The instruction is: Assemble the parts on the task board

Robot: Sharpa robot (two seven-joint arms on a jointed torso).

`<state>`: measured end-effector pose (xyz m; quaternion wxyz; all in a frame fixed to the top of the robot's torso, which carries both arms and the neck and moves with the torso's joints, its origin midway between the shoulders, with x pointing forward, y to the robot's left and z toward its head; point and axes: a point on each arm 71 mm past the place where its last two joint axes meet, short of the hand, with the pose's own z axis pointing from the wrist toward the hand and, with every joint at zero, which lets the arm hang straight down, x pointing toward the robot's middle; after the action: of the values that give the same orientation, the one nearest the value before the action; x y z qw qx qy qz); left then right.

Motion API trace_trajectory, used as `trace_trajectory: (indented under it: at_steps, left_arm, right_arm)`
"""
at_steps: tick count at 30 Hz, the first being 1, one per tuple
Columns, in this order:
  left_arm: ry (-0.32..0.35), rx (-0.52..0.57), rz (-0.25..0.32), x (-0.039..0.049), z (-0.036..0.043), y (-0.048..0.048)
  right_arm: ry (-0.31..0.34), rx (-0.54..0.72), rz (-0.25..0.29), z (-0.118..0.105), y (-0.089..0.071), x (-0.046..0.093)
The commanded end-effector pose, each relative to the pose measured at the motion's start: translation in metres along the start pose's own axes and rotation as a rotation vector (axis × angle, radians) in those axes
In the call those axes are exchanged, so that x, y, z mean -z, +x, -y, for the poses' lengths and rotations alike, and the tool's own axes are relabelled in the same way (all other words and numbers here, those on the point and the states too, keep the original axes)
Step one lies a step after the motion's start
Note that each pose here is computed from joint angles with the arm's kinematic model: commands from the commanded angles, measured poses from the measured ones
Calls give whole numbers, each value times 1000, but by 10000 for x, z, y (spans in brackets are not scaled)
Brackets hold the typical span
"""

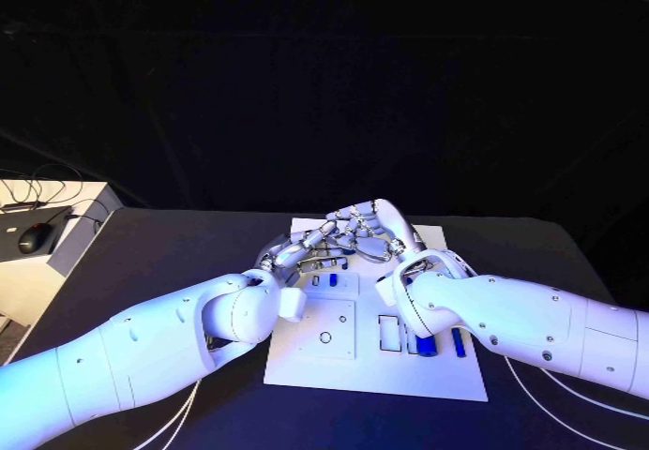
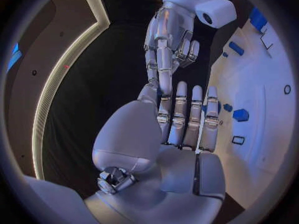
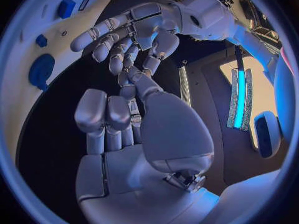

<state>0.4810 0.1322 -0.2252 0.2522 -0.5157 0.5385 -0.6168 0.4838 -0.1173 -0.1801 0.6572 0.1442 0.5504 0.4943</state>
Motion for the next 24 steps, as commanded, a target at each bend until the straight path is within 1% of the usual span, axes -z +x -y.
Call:
trace_trajectory:
  at_steps: [1,11,24]
  left_arm:
    - [19,17,-33,1,27,33]
    - [13,21,-43,4,24,40]
    - [6,22,-46,7,22,26]
  right_arm:
    - [14,1,-8,39,-9,7]
    - [19,4,-7,52,-15,5]
    - [17,-1,-3,47,-19,9]
